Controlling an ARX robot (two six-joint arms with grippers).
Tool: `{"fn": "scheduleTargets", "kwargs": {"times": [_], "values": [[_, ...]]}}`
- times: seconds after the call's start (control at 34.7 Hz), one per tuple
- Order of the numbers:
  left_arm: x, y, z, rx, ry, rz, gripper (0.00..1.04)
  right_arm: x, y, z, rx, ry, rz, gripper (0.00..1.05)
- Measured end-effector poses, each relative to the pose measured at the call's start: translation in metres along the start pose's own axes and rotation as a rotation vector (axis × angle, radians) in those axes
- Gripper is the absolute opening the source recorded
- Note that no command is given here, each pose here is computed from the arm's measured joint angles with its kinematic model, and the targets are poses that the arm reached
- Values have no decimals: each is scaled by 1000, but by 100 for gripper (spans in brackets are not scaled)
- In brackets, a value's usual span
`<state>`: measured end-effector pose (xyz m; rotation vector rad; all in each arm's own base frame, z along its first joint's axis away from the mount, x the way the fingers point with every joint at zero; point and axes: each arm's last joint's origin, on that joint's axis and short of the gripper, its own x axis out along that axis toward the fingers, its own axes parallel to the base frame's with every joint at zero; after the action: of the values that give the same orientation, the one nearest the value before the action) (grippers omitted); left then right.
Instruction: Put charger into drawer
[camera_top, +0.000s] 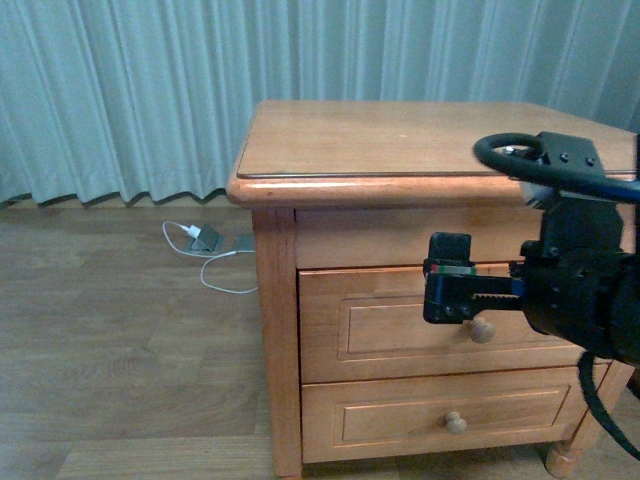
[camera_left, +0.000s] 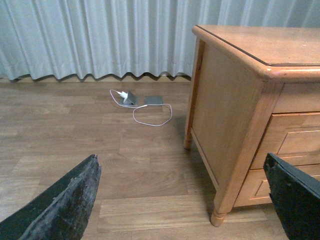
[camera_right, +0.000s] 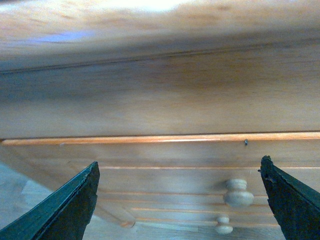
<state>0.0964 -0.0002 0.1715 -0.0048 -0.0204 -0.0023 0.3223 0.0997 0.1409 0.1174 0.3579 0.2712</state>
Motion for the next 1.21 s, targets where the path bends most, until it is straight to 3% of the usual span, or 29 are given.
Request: {"fn": "scheduleTargets", "kwargs": {"times": [0.32,0.52,0.66,0.72,0.81,1.21], "values": [[0,0,0,0,0,0,98,-112,4,13,-12,40,45,96],[0,0,0,0,0,0,98,-181,-4,13,70,-20,32,96],[0,0,0,0,0,0,98,-197,-5,17,84,-102,17,95],[0,0,0,0,0,0,98,-196,-8,10,2,-248,-133,84],[0,0,0,0,0,0,98,-201,-14,2,-54,-338,-243,69],[0,0,0,0,0,0,98,-215,-30,-22,-111,-352,-267,4]]}}
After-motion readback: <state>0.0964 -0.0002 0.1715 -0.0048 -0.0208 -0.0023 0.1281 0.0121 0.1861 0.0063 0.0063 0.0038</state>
